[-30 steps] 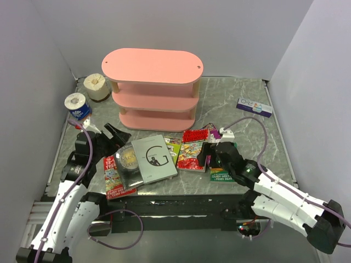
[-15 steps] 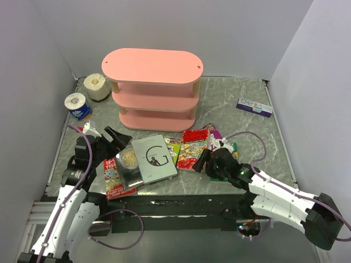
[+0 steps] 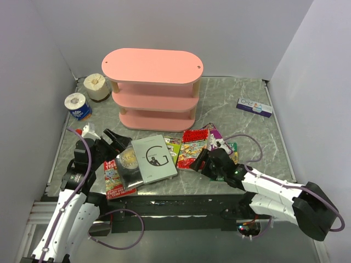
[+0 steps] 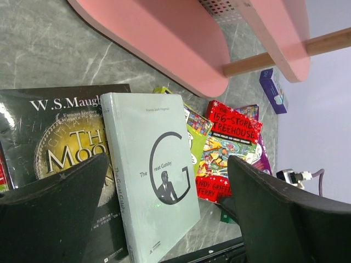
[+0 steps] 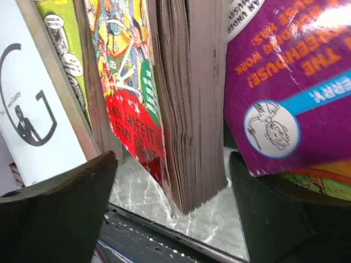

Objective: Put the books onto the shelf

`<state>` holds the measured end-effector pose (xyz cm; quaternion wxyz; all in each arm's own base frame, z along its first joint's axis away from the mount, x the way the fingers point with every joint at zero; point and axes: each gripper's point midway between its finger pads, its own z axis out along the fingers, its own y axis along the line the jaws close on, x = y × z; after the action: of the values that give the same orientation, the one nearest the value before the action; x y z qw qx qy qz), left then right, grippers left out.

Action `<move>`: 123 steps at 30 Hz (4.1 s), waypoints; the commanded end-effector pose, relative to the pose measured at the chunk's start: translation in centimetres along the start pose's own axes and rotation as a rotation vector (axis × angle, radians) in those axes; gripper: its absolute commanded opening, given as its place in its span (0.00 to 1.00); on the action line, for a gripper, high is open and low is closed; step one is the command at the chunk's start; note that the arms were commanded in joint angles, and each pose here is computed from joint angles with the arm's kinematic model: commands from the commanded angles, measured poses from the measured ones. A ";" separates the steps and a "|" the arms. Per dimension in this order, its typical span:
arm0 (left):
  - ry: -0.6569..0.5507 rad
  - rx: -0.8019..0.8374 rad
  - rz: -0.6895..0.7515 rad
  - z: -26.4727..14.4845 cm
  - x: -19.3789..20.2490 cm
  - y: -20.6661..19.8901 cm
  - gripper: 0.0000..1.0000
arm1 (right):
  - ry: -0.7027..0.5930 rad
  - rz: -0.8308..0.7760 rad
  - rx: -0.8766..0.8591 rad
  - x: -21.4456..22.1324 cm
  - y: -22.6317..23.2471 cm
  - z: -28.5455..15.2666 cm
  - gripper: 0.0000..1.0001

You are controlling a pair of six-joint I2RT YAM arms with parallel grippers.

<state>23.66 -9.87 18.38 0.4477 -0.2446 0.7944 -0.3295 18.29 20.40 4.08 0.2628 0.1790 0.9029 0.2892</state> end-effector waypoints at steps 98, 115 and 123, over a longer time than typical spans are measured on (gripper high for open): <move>-0.188 0.180 0.044 0.8 -11.6 -12.9 0.96 | -0.481 -0.388 -0.497 -25.0 29.2 -19.2 0.78; -0.191 0.154 0.040 0.7 -11.4 -12.2 0.96 | -0.653 -0.967 -0.095 -24.3 35.5 -14.4 0.89; -0.190 0.133 0.042 0.5 -10.9 -11.3 0.96 | -0.735 -1.092 0.051 -25.9 36.8 -10.3 0.90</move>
<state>30.79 -10.38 31.83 0.5252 -0.2337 0.7394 -0.3505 37.87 32.74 40.70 0.6201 -0.2178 0.7506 0.0677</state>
